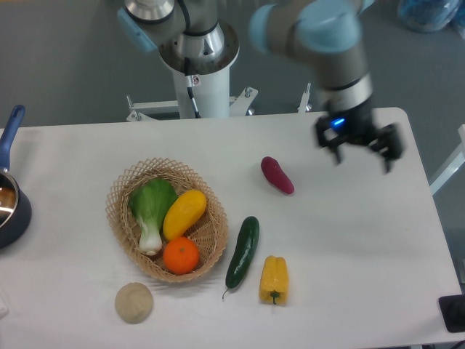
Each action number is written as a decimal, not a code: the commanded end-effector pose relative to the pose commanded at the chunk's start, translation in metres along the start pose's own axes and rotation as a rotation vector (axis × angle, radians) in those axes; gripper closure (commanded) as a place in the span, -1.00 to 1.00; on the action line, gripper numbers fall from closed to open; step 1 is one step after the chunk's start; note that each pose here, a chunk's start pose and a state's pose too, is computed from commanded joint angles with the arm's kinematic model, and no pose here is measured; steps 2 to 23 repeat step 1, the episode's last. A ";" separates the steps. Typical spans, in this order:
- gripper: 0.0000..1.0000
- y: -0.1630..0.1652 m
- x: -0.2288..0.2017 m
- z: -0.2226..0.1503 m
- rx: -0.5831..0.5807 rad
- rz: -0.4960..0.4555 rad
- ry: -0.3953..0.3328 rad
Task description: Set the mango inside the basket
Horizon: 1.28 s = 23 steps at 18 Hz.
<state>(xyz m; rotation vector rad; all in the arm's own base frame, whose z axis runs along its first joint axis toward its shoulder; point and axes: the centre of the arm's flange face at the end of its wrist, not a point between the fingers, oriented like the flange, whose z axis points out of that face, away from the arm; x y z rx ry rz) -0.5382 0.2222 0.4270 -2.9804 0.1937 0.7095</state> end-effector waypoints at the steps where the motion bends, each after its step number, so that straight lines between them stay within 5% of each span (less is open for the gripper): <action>1: -1.00 0.018 -0.003 0.002 0.007 0.002 0.013; 23: -1.00 0.018 -0.003 0.002 0.007 0.002 0.013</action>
